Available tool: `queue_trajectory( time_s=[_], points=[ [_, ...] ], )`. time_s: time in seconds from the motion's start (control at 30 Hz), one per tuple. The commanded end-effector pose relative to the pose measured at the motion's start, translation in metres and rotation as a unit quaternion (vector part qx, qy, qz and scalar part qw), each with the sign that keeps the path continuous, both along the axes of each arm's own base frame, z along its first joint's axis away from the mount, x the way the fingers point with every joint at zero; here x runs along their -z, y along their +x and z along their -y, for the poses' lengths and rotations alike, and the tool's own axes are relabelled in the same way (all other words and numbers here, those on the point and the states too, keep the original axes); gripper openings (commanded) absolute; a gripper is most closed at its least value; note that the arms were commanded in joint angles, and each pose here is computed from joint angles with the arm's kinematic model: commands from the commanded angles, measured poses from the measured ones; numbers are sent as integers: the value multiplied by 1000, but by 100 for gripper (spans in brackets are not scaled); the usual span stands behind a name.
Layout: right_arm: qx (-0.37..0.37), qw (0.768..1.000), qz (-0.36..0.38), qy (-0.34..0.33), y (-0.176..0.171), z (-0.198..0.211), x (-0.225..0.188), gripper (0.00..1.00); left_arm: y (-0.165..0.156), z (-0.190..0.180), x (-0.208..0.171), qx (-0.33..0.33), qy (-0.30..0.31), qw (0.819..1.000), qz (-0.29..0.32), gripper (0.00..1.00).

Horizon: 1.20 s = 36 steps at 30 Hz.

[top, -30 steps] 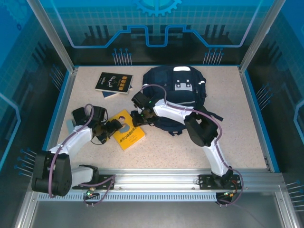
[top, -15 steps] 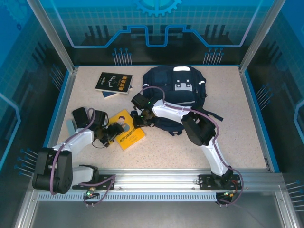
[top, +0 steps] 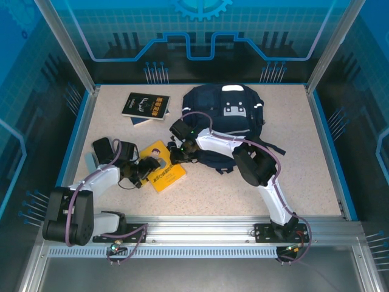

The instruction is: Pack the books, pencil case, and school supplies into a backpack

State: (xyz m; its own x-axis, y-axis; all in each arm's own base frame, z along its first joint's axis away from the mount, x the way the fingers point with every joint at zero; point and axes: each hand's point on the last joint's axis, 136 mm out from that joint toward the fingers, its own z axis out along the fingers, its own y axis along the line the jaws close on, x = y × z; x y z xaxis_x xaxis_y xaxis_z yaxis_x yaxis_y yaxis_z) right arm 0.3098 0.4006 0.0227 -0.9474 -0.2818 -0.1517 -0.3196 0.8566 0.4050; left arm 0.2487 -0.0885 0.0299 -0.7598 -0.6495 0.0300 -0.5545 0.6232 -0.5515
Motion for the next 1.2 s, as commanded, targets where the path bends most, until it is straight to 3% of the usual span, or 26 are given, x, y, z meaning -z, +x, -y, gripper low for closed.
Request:
queue_trajectory(
  time_s=[0.0,0.33,0.73,1.03,1.17],
  points=[
    [-7,998,-61,-27,-30,11,34,30,10,20,-18,20,-63,997,32,78],
    [14,997,-76,6,-23,13,29,29,26,41,-93,50,-139,975,165,66],
    [19,996,-89,15,-26,13,31,29,38,44,-103,12,-187,961,203,65],
    [26,996,-87,13,-25,16,30,29,24,21,-66,-8,-88,989,121,49],
    [28,996,-78,25,-20,15,18,32,19,18,-59,-6,-72,992,105,29]
  ],
)
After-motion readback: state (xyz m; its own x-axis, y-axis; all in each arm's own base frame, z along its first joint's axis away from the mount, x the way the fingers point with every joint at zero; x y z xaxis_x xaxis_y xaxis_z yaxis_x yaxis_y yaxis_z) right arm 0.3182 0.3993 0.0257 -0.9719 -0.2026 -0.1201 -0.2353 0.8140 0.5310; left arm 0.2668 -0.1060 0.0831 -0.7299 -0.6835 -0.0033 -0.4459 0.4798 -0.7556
